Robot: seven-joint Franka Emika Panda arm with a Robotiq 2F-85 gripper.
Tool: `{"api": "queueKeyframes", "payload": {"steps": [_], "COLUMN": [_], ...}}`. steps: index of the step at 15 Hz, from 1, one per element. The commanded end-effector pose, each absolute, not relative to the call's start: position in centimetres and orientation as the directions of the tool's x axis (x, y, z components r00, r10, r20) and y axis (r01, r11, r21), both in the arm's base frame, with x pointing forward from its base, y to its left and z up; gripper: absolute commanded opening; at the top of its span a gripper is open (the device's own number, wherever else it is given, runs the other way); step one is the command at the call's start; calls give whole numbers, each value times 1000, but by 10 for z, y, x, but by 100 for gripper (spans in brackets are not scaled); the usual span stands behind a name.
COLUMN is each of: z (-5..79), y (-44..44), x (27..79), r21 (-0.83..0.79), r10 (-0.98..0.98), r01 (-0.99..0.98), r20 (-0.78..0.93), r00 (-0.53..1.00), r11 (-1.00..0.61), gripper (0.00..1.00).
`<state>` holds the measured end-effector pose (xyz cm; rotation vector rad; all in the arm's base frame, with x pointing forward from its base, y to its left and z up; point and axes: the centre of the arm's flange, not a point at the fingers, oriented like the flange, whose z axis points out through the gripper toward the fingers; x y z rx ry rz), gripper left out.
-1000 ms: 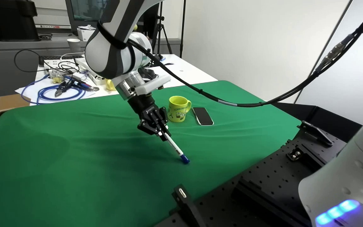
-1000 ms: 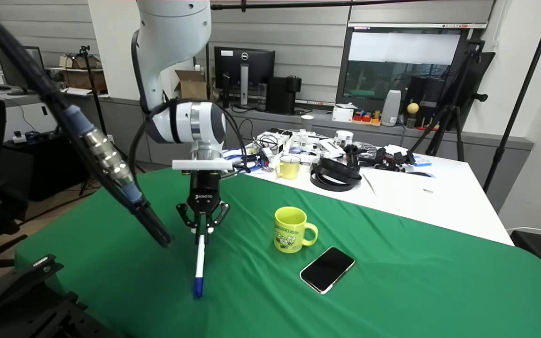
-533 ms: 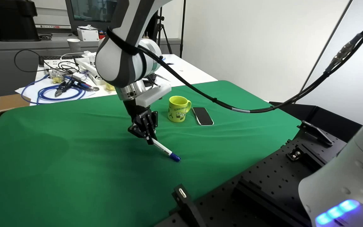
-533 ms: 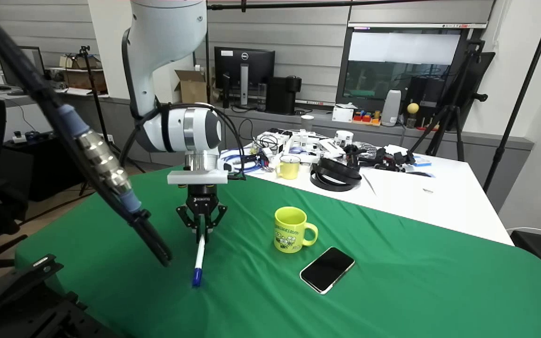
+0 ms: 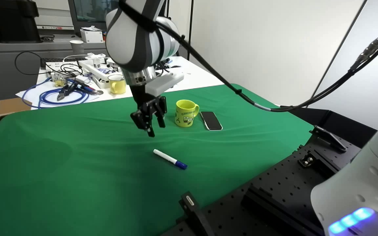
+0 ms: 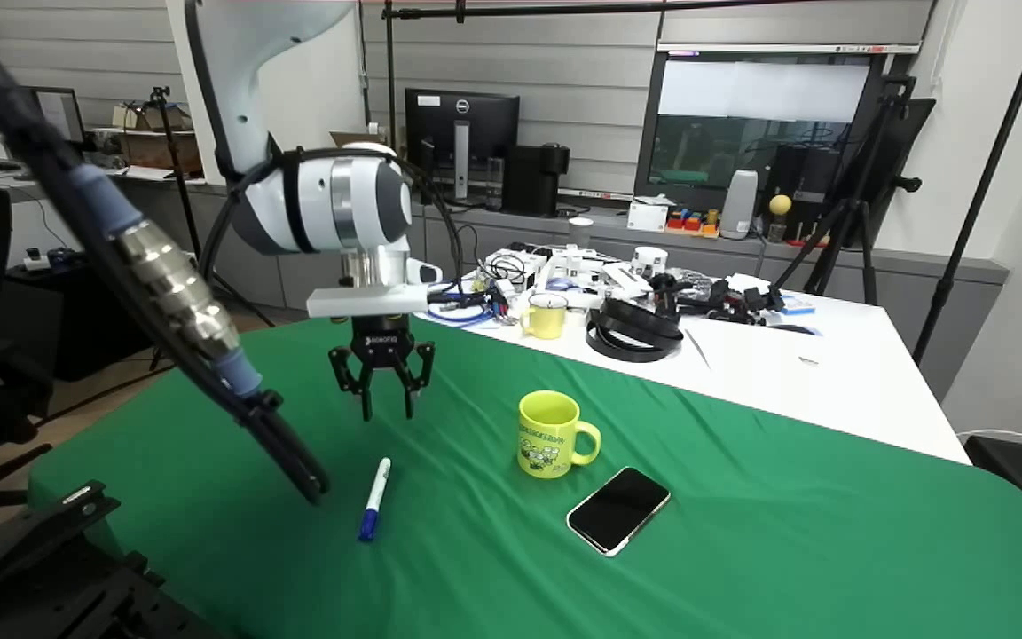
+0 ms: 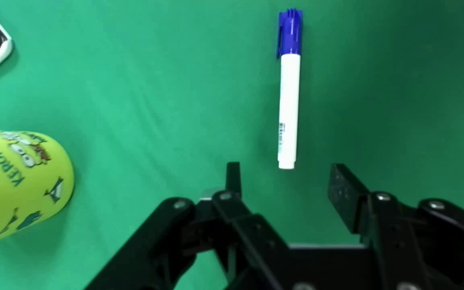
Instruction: Remove the marker from the mug and put it on the table
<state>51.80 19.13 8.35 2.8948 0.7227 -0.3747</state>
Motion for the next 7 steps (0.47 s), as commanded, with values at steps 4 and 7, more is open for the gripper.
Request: {"api": "queueKeyframes", "payload": {"steps": [4, 7], "z": [164, 171], "y": [182, 179], "x": [525, 518], "r21": [119, 124], "r10": [445, 449], "r01": [478, 483], "r20": [-222, -226], "r00": [867, 865], "r11": [-871, -867], "gripper": [86, 91]}}
